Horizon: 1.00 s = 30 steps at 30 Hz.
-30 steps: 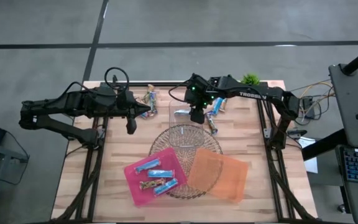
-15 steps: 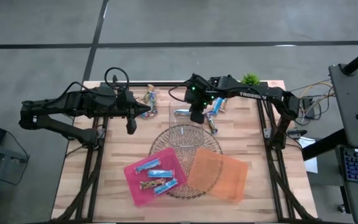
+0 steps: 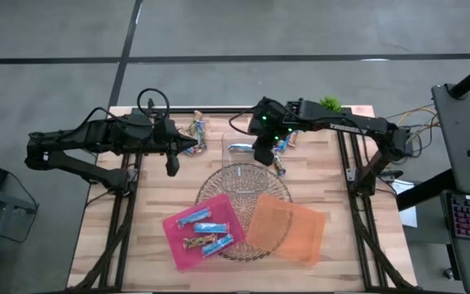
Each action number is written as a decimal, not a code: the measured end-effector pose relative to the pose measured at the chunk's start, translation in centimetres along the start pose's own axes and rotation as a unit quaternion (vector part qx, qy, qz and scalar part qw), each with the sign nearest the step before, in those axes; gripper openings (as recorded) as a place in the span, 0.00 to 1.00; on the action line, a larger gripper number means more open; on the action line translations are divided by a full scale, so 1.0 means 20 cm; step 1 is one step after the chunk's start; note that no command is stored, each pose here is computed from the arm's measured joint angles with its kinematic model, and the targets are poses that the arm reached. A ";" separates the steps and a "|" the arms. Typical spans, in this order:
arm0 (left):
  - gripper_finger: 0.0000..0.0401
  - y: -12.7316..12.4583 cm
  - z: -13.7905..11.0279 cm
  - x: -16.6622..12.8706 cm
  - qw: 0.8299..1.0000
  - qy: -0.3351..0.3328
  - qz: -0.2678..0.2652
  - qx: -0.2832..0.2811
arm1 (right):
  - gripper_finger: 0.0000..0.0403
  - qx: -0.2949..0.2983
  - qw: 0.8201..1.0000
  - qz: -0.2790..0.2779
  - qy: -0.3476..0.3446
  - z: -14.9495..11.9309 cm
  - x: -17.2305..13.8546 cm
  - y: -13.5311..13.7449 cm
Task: Pick and place Granola Bars by type
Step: Put the red granola bar into the red bin
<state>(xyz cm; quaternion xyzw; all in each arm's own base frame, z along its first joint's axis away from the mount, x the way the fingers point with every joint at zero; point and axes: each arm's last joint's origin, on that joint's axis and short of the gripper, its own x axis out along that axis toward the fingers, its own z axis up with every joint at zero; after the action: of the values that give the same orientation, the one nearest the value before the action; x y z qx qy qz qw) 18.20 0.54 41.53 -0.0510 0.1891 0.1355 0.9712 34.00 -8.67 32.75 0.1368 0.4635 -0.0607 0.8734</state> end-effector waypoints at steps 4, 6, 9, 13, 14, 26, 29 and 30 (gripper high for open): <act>0.00 0.00 0.00 0.00 1.000 0.000 0.000 0.000 | 0.02 0.002 1.000 0.011 -0.006 -0.03 -0.10 0.08; 0.00 0.00 0.00 0.00 1.000 0.001 0.004 0.002 | 0.02 0.010 1.000 0.017 -0.015 -0.05 -0.15 0.11; 0.00 0.01 0.00 0.00 1.000 0.003 0.015 0.004 | 0.02 0.011 0.999 0.024 -0.034 -0.08 -0.23 0.17; 0.00 0.02 0.00 0.00 0.999 0.000 0.044 0.006 | 0.02 0.015 0.998 0.030 -0.062 -0.12 -0.31 0.22; 0.00 0.02 0.00 0.00 0.999 0.000 0.048 0.007 | 0.02 0.018 0.997 0.024 -0.070 -0.13 -0.33 0.22; 0.00 0.20 -0.02 0.03 0.996 0.047 0.072 -0.009 | 0.02 0.088 0.984 0.006 -0.155 -0.34 -0.41 0.23; 0.00 0.24 -0.03 0.03 0.996 0.056 0.072 -0.007 | 0.02 0.109 0.981 0.009 -0.161 -0.39 -0.37 0.22; 0.00 0.25 -0.03 0.03 0.995 0.059 0.075 -0.003 | 0.02 0.116 0.980 0.009 -0.161 -0.40 -0.36 0.21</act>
<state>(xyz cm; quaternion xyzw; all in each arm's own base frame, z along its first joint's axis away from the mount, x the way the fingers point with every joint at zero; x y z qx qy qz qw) 17.04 5.30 40.53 -0.0477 0.2486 0.2052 0.9454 24.58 -2.41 35.12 0.2300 0.3051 -0.1275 0.9153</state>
